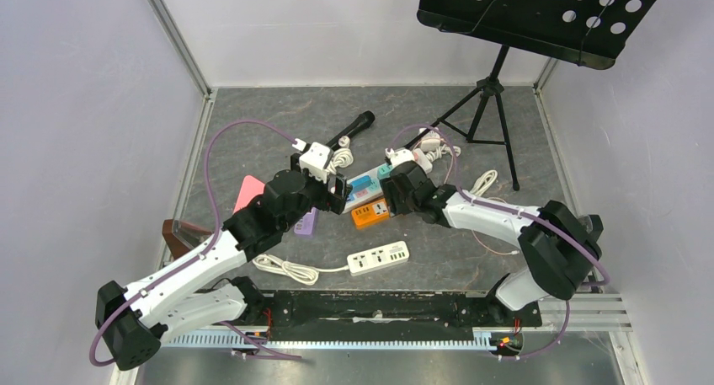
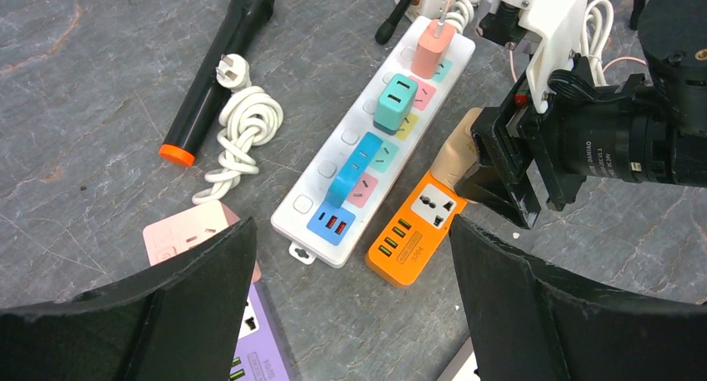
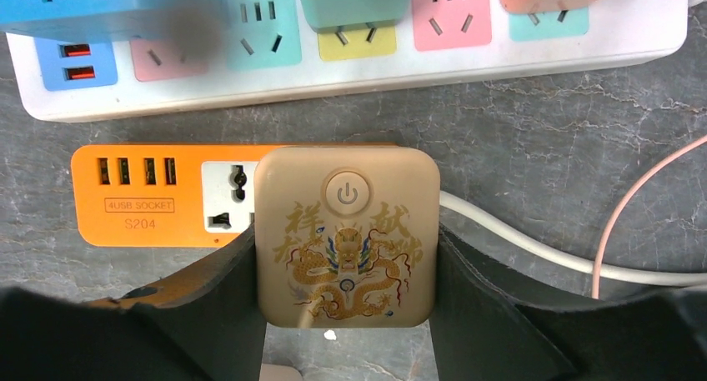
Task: Insert the plug
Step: Insert the plug into the socket, then pick up the plug from the center of the board.
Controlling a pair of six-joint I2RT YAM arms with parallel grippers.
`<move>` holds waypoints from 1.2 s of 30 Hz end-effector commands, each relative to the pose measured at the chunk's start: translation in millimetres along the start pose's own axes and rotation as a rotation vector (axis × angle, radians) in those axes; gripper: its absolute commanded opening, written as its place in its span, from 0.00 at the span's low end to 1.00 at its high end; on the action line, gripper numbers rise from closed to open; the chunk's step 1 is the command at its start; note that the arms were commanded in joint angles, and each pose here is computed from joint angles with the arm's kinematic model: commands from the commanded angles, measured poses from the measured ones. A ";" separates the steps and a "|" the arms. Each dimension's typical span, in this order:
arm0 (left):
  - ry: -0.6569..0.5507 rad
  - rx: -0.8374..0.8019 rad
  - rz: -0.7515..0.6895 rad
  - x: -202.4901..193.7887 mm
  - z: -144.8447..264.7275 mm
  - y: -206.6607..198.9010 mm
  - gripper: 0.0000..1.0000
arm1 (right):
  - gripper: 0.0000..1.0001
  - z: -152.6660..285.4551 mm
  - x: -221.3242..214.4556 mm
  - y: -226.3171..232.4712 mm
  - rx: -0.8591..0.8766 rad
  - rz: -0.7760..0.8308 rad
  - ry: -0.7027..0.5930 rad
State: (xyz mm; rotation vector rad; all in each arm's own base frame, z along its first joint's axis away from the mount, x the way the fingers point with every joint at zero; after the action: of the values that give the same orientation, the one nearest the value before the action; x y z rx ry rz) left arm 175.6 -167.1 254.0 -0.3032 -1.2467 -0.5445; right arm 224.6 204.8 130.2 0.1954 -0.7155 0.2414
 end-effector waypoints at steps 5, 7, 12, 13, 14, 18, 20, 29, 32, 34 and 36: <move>-0.020 0.029 0.029 4.3 1.3 3.0 0.91 | 0.00 -17.8 -77.6 -28.6 -0.134 0.083 0.273; -0.019 0.030 0.027 5.0 1.4 3.1 0.91 | 0.00 -14.7 -60.4 -22.2 -0.120 0.060 0.221; -0.015 0.032 0.024 6.1 2.5 3.7 0.91 | 0.53 2.5 16.9 0.8 -0.058 0.017 0.030; -0.014 0.033 0.024 6.3 3.0 3.8 0.91 | 0.63 8.1 35.0 4.5 -0.047 0.010 -0.010; -0.014 0.034 0.024 6.7 3.5 4.0 0.91 | 0.72 13.3 50.0 6.0 -0.044 0.004 -0.044; -0.015 0.038 0.019 7.9 5.8 5.1 0.91 | 0.83 39.4 109.9 5.7 -0.012 -0.048 -0.198; -0.016 0.039 0.018 8.5 6.6 5.5 0.91 | 0.84 49.6 128.8 -1.5 -0.015 -0.080 -0.255; -0.005 0.030 0.035 9.2 4.9 3.5 0.91 | 0.78 26.6 182.6 -29.0 -0.130 -0.048 -0.373; 0.000 0.031 0.043 8.5 5.5 3.3 0.91 | 0.79 0.6 204.4 -31.3 -0.203 0.001 -0.353; 0.004 0.034 0.049 7.9 5.7 3.3 0.91 | 0.79 -17.7 219.2 -35.3 -0.259 0.026 -0.330; 0.011 0.038 0.055 6.3 5.7 3.3 0.91 | 0.79 -36.0 227.0 -40.3 -0.309 0.051 -0.302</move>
State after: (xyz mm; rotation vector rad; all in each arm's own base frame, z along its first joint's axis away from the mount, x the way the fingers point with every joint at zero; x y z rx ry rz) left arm 172.5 -162.1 248.1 -0.2678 -1.2039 -0.5494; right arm 391.6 213.6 252.6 0.0650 -1.0415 0.1186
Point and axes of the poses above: each gripper's point midway between its finger pads, its own z axis back along the fingers, its own y axis along the line the jaws close on, x = y × z, the point moved 10 cm from there along z, back along the fingers, and after that the axes turned 8 degrees about -z, right-handed, at the moved point
